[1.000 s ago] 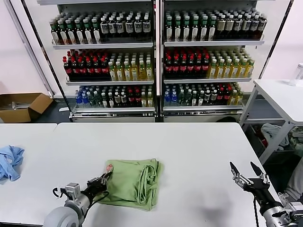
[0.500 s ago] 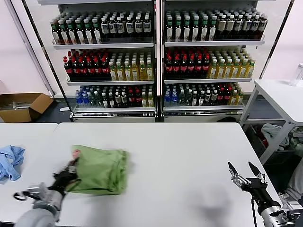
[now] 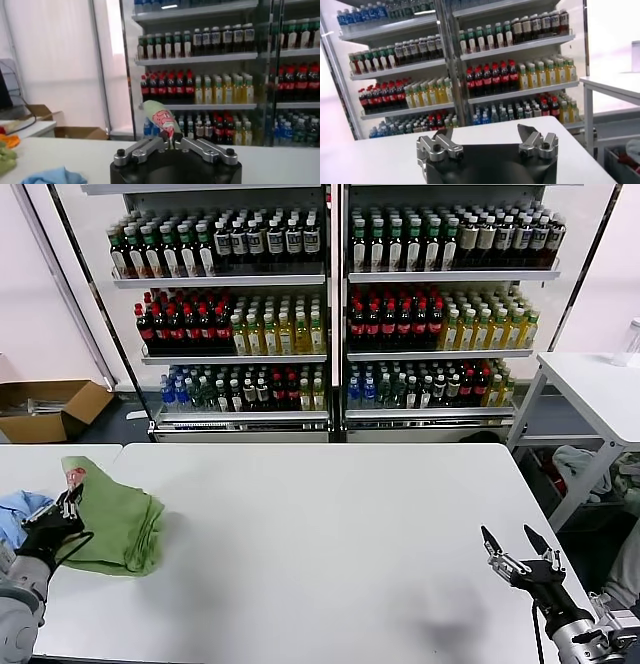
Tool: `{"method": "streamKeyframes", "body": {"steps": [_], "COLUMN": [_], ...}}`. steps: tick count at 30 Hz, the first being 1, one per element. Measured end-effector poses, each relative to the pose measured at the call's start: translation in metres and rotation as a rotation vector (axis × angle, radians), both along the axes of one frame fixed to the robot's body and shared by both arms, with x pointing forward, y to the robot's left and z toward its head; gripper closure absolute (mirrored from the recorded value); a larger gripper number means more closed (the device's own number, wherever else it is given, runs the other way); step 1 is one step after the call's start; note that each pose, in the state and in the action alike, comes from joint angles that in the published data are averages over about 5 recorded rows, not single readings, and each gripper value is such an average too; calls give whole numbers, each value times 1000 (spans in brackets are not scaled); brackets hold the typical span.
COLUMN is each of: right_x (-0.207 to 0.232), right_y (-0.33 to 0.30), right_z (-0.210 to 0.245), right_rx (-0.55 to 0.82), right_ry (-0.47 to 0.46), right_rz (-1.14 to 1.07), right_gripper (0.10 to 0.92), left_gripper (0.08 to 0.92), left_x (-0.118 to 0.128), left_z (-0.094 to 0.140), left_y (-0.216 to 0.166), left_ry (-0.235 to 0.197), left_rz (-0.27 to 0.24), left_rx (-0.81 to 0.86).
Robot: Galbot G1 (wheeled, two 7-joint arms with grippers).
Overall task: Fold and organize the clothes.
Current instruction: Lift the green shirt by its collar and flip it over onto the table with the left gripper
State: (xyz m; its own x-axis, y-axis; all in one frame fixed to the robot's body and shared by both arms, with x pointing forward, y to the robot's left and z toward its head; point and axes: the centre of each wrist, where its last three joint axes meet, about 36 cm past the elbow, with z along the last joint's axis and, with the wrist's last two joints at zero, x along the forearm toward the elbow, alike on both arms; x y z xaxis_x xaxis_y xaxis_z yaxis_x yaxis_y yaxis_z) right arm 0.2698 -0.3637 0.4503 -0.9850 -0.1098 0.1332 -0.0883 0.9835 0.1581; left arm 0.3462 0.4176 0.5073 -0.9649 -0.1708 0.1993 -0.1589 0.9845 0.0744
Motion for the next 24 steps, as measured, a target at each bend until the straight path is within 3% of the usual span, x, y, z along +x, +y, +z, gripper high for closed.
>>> {"method": "streamKeyframes", "body": {"steps": [7, 17, 24], "right_x": [-7, -17, -19], "right_y": [4, 15, 24], "right_z": [1, 4, 11], "right_rx": [1, -12, -30], "right_ry": [1, 13, 15], "right_rz": [-4, 13, 38], "right_gripper": [200, 200, 200], "left_gripper": [892, 892, 892], "left_x": [19, 46, 61], "left_z": [-15, -57, -53], "left_y": [-59, -177, -228], "left_ry": [44, 128, 138], "left_rz": [-91, -189, -219], "left_rx": [-46, -335, -543]}}
